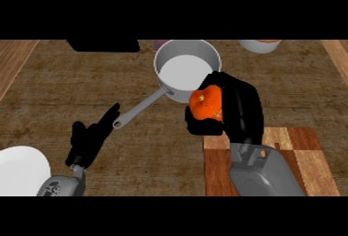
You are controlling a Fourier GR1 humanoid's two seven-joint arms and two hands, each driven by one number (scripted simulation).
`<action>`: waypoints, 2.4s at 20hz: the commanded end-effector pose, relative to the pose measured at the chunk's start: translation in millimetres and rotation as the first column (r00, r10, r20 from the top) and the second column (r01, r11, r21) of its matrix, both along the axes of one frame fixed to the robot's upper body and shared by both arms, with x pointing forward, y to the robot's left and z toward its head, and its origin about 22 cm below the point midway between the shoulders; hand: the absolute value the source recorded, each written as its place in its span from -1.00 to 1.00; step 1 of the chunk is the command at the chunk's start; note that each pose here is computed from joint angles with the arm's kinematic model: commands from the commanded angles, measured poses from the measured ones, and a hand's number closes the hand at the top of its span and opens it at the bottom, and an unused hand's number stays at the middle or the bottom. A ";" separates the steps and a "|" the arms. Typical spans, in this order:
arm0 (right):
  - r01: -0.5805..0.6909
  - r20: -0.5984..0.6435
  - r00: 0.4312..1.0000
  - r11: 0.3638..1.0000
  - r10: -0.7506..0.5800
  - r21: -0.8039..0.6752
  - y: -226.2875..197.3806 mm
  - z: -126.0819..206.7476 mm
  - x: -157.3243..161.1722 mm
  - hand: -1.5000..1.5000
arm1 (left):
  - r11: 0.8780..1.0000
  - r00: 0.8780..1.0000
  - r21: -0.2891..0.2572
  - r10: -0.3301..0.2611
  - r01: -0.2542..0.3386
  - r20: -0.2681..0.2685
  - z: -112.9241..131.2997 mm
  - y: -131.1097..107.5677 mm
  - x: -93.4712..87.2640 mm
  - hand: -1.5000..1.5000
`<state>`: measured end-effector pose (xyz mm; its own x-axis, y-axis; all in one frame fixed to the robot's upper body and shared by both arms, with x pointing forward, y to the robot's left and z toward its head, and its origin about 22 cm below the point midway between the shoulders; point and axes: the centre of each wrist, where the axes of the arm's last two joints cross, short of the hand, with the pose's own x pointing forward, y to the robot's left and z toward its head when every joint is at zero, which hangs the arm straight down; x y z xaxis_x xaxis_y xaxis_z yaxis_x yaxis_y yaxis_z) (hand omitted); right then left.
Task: Pick the squash from the cutting board and place it in the pot
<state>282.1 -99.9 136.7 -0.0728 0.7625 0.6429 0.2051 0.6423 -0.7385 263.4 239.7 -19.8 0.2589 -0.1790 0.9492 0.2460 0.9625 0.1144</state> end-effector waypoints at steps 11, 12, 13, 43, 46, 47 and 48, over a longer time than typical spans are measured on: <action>0.003 -0.177 0.981 0.910 -0.083 -0.414 74.5 -1.6 89.3 1.00 | 1.000 1.000 -0.008 -0.026 0.026 0.007 2.5 6.4 3.8 0.00; 0.015 -0.187 0.975 0.883 -0.116 -0.469 70.9 -0.1 97.9 1.00 | 1.000 0.999 -0.006 -0.023 0.023 0.026 1.4 -20.5 3.6 0.00; 0.026 -0.198 0.969 0.857 -0.148 -0.515 69.5 1.0 108.2 1.00 | 0.999 0.999 0.011 -0.035 0.035 0.007 10.2 2.7 12.3 0.00; 0.286 0.014 0.948 0.872 -0.318 0.398 58.6 12.2 138.0 -1.00 | 1.000 1.000 0.000 -0.018 0.018 0.009 -4.8 -6.9 7.6 0.00; 0.249 0.057 0.949 0.851 -0.309 0.463 50.9 8.8 128.9 -1.00 | 1.000 1.000 0.007 0.007 -0.007 0.011 -5.0 7.3 -3.3 0.00; 0.250 0.062 0.947 0.847 -0.314 0.470 40.4 9.0 132.8 -1.00 | 1.000 1.000 0.001 0.003 -0.003 0.000 -8.8 2.5 -0.6 0.00; 0.239 0.077 0.945 0.831 -0.318 0.503 41.5 -5.3 120.8 -1.00 | 1.000 1.000 0.011 0.005 -0.005 0.021 -5.5 5.6 2.3 0.00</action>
<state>413.5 -49.1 142.5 0.0276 0.4488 0.8932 0.4419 0.7960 -0.4136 268.9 237.2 -23.2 0.2454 -0.1826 0.9521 0.2566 0.9593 0.1178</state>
